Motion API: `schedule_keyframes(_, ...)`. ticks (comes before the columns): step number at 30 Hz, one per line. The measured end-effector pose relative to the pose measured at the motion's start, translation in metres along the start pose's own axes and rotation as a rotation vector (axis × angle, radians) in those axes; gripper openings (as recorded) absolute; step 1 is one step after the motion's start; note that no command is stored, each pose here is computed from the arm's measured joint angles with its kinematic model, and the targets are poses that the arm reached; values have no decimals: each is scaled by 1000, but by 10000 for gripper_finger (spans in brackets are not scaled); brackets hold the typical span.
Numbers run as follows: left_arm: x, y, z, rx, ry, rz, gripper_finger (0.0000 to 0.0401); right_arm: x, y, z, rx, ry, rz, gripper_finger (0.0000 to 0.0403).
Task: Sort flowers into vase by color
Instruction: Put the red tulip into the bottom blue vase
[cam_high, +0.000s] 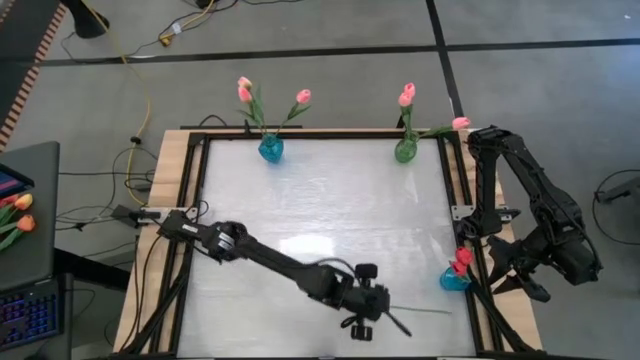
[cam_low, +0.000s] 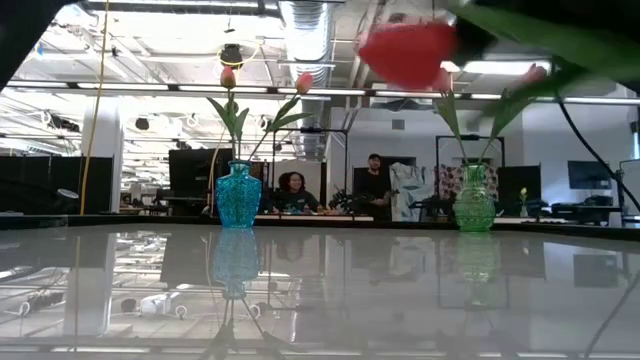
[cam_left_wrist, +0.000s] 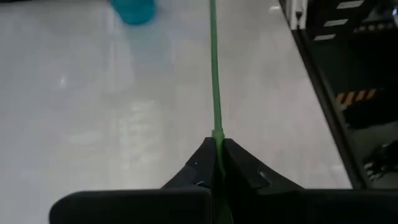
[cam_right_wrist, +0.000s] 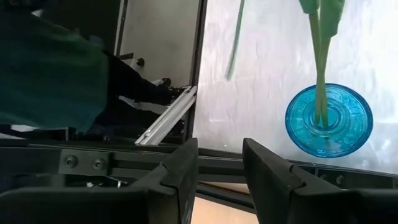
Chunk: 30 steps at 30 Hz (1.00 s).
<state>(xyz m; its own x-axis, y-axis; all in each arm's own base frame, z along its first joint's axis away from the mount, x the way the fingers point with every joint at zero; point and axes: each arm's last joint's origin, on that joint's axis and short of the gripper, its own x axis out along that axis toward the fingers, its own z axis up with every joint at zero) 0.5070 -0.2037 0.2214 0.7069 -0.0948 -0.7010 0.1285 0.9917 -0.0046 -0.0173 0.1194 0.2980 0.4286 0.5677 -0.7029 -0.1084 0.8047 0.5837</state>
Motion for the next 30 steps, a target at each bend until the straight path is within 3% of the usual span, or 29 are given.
schedule_keyframes(5,-43,23,24,-15,-44,50,2,-4,-3,4,18,3,21,152)
schedule_keyframes(11,-74,53,40,-29,-59,84,2,-10,-10,8,29,2,25,152)
schedule_keyframes(18,-102,80,48,-213,-52,71,2,-13,-15,11,28,4,22,152)
schedule_keyframes(23,-118,100,51,-299,-44,88,2,-16,-30,16,-22,-10,-77,152)
schedule_keyframes(30,-120,120,37,-453,129,27,2,-23,-54,23,-85,-3,-256,152)
